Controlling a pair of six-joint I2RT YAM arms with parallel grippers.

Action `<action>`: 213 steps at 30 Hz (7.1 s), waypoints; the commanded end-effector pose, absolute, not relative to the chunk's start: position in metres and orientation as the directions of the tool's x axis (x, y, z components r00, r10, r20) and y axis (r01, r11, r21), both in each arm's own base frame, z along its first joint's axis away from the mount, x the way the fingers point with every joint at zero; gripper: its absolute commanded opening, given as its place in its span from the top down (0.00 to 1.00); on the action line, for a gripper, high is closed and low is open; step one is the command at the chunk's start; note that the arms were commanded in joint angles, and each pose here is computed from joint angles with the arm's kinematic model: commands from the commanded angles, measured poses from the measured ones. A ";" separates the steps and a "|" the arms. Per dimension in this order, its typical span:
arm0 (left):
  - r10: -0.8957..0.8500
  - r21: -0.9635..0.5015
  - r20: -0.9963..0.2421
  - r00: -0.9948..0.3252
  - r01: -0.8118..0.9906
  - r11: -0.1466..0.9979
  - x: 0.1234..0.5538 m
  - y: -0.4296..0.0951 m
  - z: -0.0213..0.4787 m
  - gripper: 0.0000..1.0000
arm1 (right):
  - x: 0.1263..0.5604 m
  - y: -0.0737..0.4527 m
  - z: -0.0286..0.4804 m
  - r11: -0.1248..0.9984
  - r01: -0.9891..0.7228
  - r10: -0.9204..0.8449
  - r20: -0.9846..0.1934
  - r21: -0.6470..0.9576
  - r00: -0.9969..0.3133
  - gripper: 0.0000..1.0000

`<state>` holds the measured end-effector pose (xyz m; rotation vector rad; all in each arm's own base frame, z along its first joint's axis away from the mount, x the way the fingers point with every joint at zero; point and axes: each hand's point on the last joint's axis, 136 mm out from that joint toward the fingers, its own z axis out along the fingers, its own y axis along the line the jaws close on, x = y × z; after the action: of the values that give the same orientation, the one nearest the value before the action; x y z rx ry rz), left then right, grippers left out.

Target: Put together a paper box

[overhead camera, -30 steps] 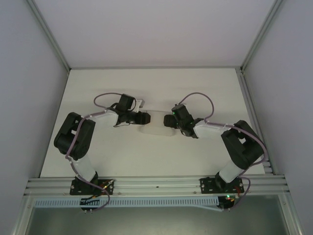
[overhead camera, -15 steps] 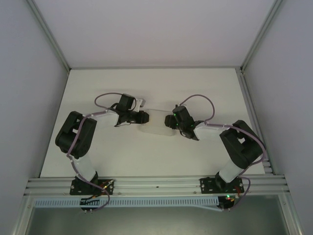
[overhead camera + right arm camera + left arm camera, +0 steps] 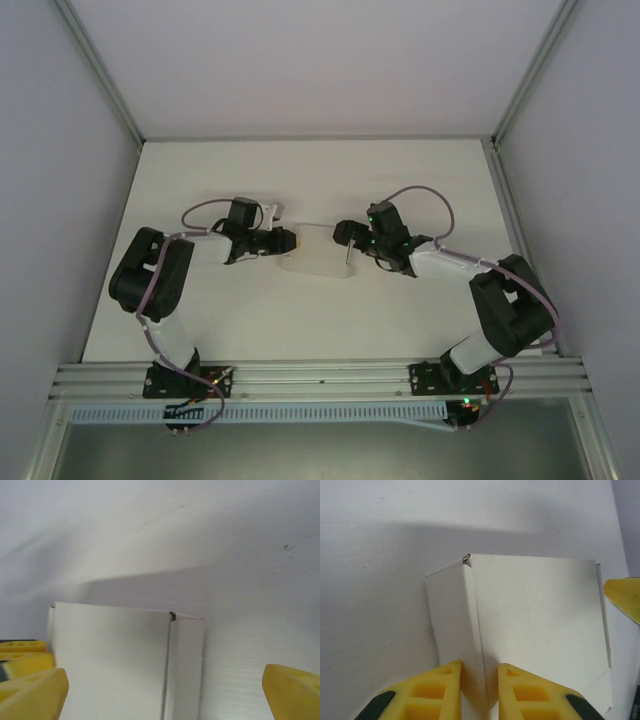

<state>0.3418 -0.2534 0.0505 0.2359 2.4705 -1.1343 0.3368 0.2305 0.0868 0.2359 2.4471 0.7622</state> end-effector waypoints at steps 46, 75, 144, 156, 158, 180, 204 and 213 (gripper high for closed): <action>-0.114 -0.781 -0.441 -0.890 0.318 0.538 0.348 -0.236 0.083 0.65 | 0.321 0.280 0.090 0.433 -0.019 0.340 -0.183 0.901 -0.922 0.66; 0.475 0.265 -0.879 -0.043 0.784 0.561 0.255 -0.282 0.204 0.00 | 0.321 0.267 0.147 0.577 0.181 0.225 0.058 0.796 -0.973 0.70; 0.696 0.633 -0.696 0.178 0.608 0.478 0.250 -0.316 0.180 0.66 | 0.309 0.239 0.189 0.493 0.307 0.290 0.179 0.814 -0.940 0.00; 0.695 0.559 -0.711 0.107 0.686 0.466 0.252 -0.308 0.168 0.71 | 0.311 0.230 0.202 0.525 0.253 0.300 0.102 0.813 -0.949 0.00; 0.686 0.541 -0.722 0.090 0.692 0.478 0.255 -0.304 0.169 0.71 | 0.311 0.222 0.198 0.582 0.232 0.302 0.057 0.780 -0.952 0.00; 0.717 0.015 -0.677 -0.167 0.970 0.241 0.229 -0.278 0.143 0.74 | 0.298 0.208 0.271 0.624 -0.723 -0.104 -0.886 0.296 -0.452 0.00; 0.815 -0.136 -0.477 -0.327 0.944 0.300 0.257 -0.267 0.103 0.69 | 0.289 0.249 0.192 0.497 -0.815 -0.388 -0.763 0.299 -0.517 0.09; 0.855 -0.026 -0.392 -0.339 0.933 0.358 0.269 -0.263 0.087 0.68 | 0.296 0.259 0.171 0.531 -0.819 -0.462 -0.736 0.218 -0.495 0.21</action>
<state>0.2658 -0.2661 0.0921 1.5730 2.2843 -0.4675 0.2868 0.2584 0.1738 -1.0180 2.1543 0.8260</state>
